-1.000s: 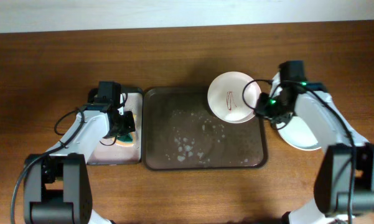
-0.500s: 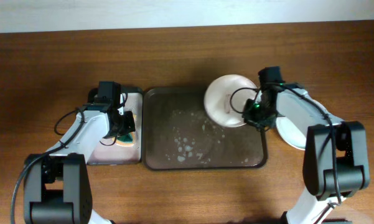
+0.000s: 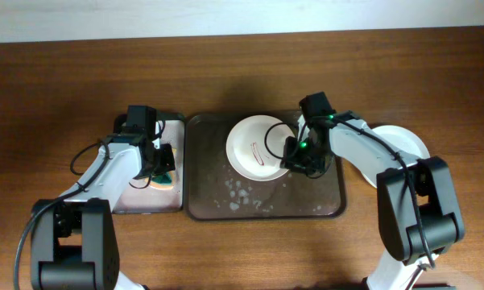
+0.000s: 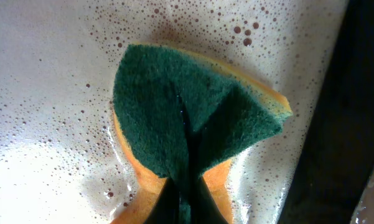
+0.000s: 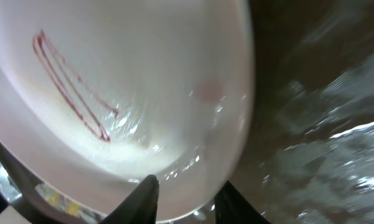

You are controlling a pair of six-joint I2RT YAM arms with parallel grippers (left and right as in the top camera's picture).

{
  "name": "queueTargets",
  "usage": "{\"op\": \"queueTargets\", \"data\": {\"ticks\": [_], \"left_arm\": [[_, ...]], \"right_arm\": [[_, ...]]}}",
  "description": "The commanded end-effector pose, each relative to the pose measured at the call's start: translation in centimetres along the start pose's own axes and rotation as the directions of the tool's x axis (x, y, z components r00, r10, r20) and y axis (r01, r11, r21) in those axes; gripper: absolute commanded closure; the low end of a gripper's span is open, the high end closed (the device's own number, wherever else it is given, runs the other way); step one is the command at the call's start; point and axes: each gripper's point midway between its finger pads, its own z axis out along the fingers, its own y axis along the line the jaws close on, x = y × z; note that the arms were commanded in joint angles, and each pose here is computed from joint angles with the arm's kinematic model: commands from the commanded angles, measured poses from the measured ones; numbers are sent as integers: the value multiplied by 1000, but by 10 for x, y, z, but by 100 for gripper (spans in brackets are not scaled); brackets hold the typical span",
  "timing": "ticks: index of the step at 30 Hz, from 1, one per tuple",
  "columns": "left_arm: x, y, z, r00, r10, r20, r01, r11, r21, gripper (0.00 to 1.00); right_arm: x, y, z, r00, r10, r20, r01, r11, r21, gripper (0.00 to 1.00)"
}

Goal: Clean dirty plates on tray and stack at the side

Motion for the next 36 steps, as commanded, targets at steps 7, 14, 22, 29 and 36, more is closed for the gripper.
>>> {"op": "queueTargets", "data": {"ticks": [7, 14, 22, 29, 36], "left_arm": [[6, -2, 7, 999, 14, -29, -13, 1000, 17, 100], [6, -2, 7, 999, 14, -29, -13, 1000, 17, 100], [6, -2, 7, 999, 14, -29, -13, 1000, 17, 100], [6, -2, 7, 999, 14, -29, -13, 1000, 17, 100], [6, -2, 7, 999, 14, -29, -13, 1000, 17, 100]], "right_arm": [[-75, 2, -28, 891, -384, 243, 378, 923, 73, 61], [-93, 12, -29, 832, -459, 312, 454, 886, 92, 60], [-90, 1, 10, 860, -448, 245, 441, 893, 87, 71], [-73, -5, 9, 907, -380, 183, 374, 925, 70, 96], [-20, -11, 11, 986, -168, -21, 168, 986, 7, 96]]}}
